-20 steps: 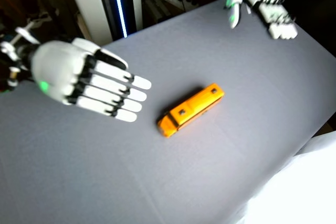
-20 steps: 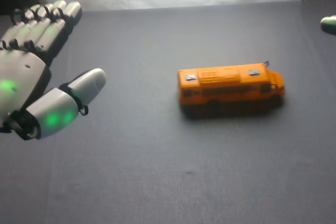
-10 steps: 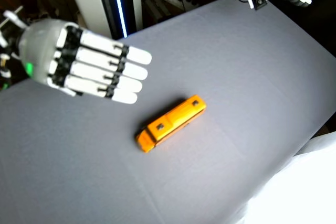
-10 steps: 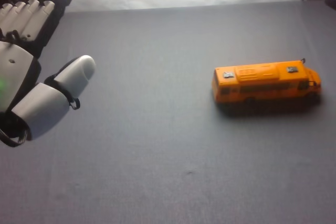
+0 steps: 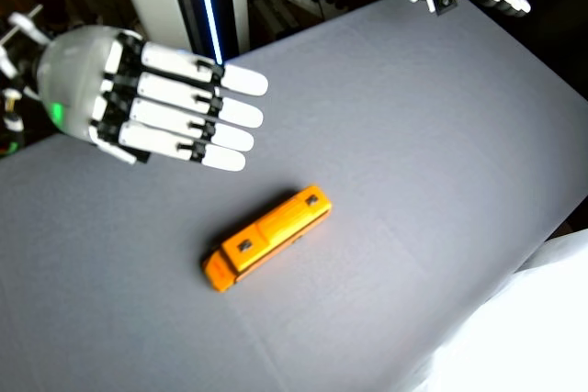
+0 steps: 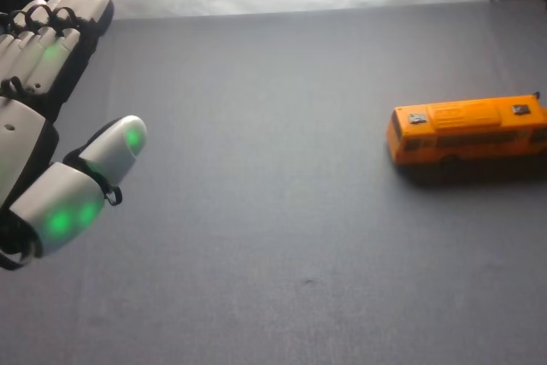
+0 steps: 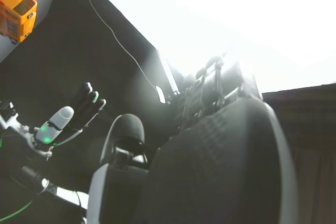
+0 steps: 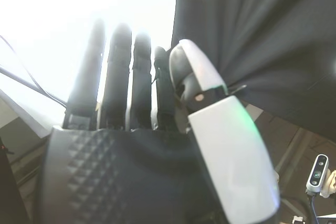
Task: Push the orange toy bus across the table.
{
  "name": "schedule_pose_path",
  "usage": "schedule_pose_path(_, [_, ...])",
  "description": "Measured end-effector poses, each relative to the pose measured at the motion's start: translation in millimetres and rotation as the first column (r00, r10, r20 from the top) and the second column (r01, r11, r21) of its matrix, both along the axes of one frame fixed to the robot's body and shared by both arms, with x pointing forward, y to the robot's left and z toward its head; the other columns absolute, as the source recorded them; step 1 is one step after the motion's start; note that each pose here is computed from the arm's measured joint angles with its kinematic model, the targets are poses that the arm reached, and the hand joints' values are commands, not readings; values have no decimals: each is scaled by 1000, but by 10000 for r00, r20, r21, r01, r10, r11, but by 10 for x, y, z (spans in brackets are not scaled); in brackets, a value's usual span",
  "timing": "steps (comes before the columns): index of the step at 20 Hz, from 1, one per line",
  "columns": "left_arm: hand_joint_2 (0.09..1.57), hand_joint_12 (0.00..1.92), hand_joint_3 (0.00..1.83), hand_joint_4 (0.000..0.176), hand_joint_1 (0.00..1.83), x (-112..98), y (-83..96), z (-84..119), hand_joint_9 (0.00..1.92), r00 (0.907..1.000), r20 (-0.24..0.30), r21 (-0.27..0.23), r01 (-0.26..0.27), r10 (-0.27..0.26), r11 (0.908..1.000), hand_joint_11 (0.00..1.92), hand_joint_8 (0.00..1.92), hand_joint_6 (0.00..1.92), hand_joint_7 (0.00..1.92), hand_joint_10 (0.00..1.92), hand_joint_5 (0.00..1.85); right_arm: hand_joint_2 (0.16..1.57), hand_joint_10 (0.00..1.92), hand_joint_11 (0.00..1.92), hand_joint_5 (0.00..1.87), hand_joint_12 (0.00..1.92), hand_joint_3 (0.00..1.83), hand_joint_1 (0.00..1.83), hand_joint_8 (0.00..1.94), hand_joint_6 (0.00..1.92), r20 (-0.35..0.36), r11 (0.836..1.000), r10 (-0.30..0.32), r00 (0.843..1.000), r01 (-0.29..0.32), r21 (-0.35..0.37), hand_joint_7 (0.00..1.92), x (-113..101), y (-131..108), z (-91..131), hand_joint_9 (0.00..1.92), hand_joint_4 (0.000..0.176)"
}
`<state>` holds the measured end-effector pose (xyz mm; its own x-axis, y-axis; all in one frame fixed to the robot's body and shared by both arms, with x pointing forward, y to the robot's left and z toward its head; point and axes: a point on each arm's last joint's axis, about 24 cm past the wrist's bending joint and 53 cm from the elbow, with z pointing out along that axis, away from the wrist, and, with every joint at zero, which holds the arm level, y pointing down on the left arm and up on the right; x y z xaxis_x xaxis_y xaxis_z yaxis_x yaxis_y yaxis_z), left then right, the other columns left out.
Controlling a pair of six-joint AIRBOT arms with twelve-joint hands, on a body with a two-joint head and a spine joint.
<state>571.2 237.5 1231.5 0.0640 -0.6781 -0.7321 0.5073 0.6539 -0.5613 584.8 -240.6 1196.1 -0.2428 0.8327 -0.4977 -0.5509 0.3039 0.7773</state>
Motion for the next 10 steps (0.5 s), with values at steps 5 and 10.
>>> schedule_pose_path(5, [1522,26,5,0,762,19,9,-89,19,9993,-349,-449,96,-112,9989,66,2,7,16,4,114,1424,4,739,320,137,0,978,1,0,39,10000,6,10000,-6,13,504,-6,21,10,732,0])
schedule_pose_path(10, [1342,0,4,0,1045,63,1,169,51,9988,438,-679,258,-228,9974,0,4,1232,145,5,591,1416,2,290,157,730,0,706,0,0,693,9994,133,9975,-154,306,286,33,130,223,444,6])
